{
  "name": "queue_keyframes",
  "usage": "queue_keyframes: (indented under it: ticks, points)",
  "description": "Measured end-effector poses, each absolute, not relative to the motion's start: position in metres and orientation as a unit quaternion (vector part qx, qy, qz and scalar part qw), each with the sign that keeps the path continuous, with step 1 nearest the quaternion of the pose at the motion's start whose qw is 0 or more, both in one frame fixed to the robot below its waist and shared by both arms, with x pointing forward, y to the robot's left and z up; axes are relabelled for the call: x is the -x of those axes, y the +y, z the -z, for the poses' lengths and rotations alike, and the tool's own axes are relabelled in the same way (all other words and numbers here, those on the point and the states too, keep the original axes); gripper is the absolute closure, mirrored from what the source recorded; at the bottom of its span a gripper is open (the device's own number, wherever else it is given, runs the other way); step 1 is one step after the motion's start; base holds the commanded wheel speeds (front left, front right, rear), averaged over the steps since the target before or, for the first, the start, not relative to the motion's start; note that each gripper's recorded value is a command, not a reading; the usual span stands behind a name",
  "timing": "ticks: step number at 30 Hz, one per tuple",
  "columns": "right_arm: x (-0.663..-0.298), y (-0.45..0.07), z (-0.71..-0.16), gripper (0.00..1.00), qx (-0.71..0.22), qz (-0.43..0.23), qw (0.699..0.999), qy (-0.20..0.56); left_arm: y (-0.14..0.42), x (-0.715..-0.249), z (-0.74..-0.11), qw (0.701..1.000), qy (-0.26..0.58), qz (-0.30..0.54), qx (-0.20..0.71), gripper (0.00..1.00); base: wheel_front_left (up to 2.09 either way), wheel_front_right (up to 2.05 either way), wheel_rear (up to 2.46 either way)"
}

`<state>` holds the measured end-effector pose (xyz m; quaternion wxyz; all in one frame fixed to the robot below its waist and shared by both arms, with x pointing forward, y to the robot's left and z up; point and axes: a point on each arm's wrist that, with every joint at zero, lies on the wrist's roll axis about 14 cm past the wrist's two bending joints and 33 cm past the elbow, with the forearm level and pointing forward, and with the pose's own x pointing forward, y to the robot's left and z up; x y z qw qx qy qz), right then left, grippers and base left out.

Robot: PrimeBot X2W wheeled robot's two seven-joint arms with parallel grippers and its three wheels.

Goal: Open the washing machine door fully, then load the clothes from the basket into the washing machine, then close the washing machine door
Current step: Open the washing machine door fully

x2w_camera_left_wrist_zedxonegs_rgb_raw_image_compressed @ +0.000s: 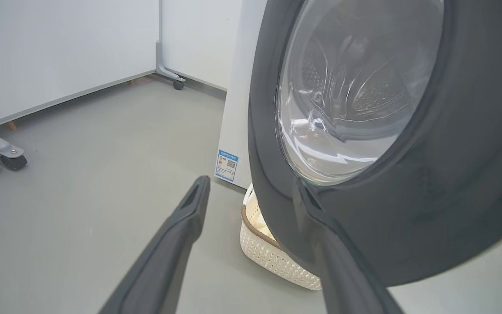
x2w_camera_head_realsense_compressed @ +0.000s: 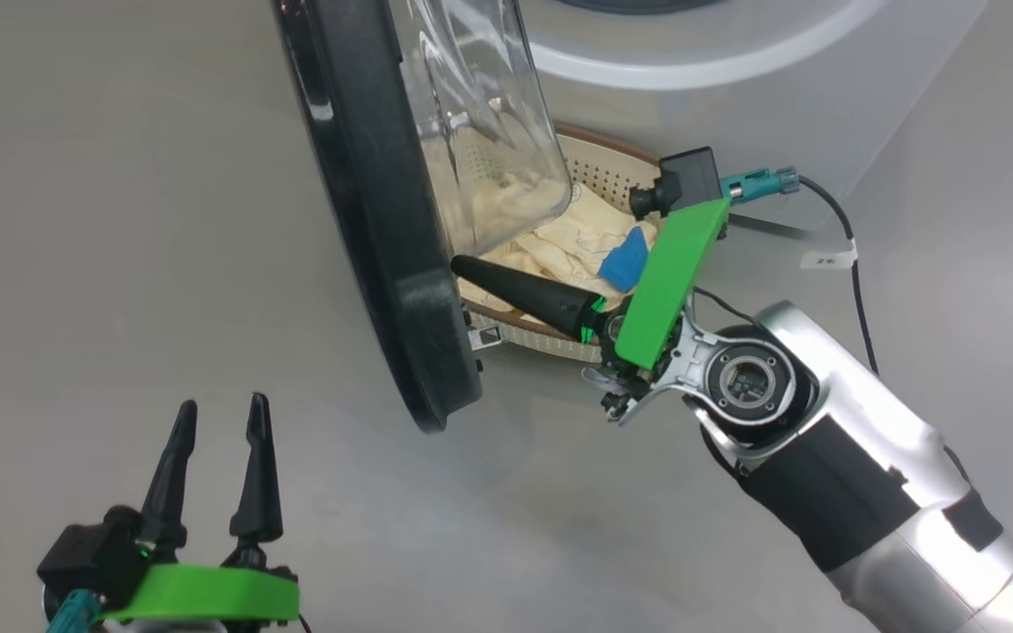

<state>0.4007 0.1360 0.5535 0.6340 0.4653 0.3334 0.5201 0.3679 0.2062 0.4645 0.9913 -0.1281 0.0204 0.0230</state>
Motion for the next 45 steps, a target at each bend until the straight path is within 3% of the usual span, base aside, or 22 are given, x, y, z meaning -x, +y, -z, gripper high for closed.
queue_keyframes:
  ticks: [21,38,45]
  points:
    - [-0.364,0.177,-0.555,1.00,-0.466,-0.544,0.603,0.350,0.215,-0.349,-0.474,0.991,0.009,-0.043,0.129,0.00,0.00,0.00,0.00]
    - [-0.359,0.176,-0.554,1.00,-0.466,-0.527,0.625,0.340,0.213,-0.349,-0.484,0.991,-0.007,-0.035,0.131,0.00,0.00,0.00,0.00]
    - [-0.360,0.165,-0.572,1.00,-0.449,-0.533,0.654,0.293,0.209,-0.351,-0.489,0.991,-0.015,-0.025,0.132,0.00,0.00,0.00,0.00]
